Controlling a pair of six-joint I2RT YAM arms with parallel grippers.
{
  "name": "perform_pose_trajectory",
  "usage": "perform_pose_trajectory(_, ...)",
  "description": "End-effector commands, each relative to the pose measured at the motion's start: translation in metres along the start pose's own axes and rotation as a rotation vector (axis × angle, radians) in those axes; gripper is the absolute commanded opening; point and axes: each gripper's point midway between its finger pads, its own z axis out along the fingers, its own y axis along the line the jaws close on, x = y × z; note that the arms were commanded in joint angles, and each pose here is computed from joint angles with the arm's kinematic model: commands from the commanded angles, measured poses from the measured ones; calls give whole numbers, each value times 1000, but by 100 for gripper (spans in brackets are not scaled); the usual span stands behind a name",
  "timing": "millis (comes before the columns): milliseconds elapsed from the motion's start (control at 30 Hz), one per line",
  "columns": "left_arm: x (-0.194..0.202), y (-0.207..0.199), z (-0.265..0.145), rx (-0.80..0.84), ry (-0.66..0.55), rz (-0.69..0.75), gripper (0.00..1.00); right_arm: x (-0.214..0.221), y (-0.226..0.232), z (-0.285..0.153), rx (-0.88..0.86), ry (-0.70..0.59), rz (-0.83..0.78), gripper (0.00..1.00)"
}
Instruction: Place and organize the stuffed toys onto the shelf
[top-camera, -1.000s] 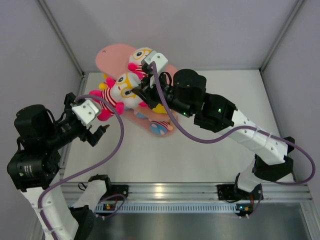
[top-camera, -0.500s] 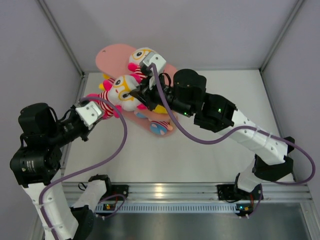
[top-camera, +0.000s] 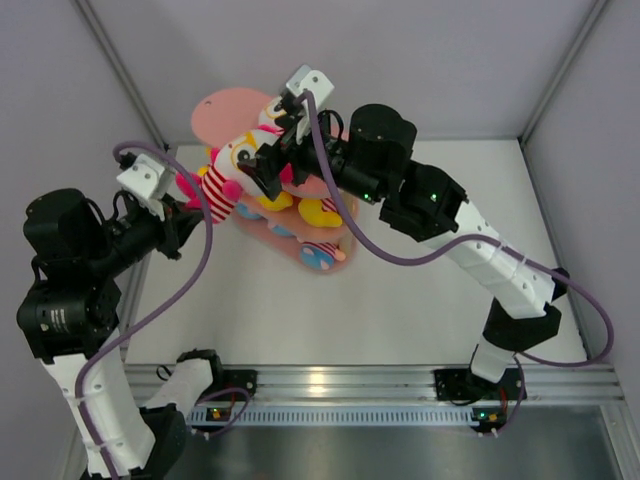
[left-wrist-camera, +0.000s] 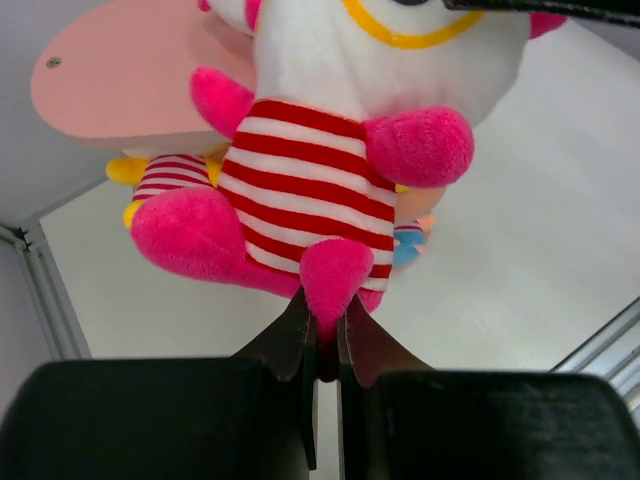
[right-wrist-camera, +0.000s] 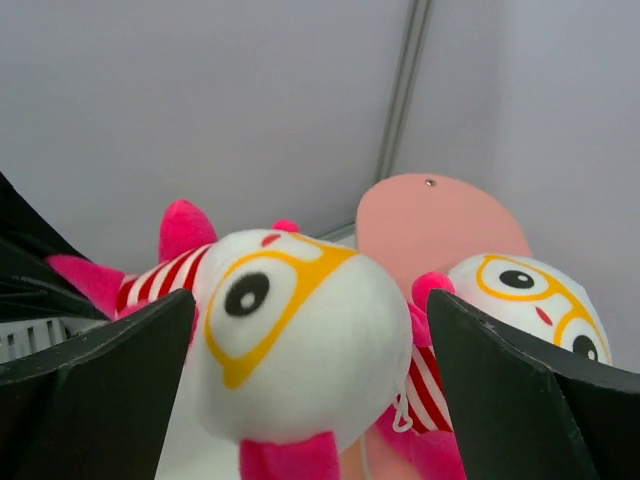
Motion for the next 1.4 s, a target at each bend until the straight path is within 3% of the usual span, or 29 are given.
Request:
perform_pose_trajectory(0, -40, 33, 10, -132, -125, -115, 0, -31, -30, -5, 79, -95, -15, 99)
perform_pose_trajectory(100, -46, 58, 19, -216, -137, -132, 0, -36, -48, -15, 133, -109, -16, 99)
perform_pose_trajectory(267, -63, 69, 28, -216, -187, -154, 0, -35, -60, -35, 154, -93, -44, 99)
perform_pose_trajectory(467, -82, 54, 23, -145, -233, -121, 0, -11, -79, -55, 196, -35, -15, 99)
perform_pose_trajectory(667, -102, 37, 11, -91, -288, -138, 0, 31, -109, -63, 140, 35, 48, 99)
perform_pose_trajectory(833, -113, 33, 7, -70, -310, -149, 0, 63, -101, -55, 38, 109, 21, 95)
perform_pose_trajectory(1133, -107, 109, 21, -383, -300, -219, 0, 86, -107, -47, 52, 136, 24, 83)
perform_pose_trajectory(1367, -86, 140, 70, -357, -244, -278, 0, 90, -108, -43, 55, 131, 38, 71)
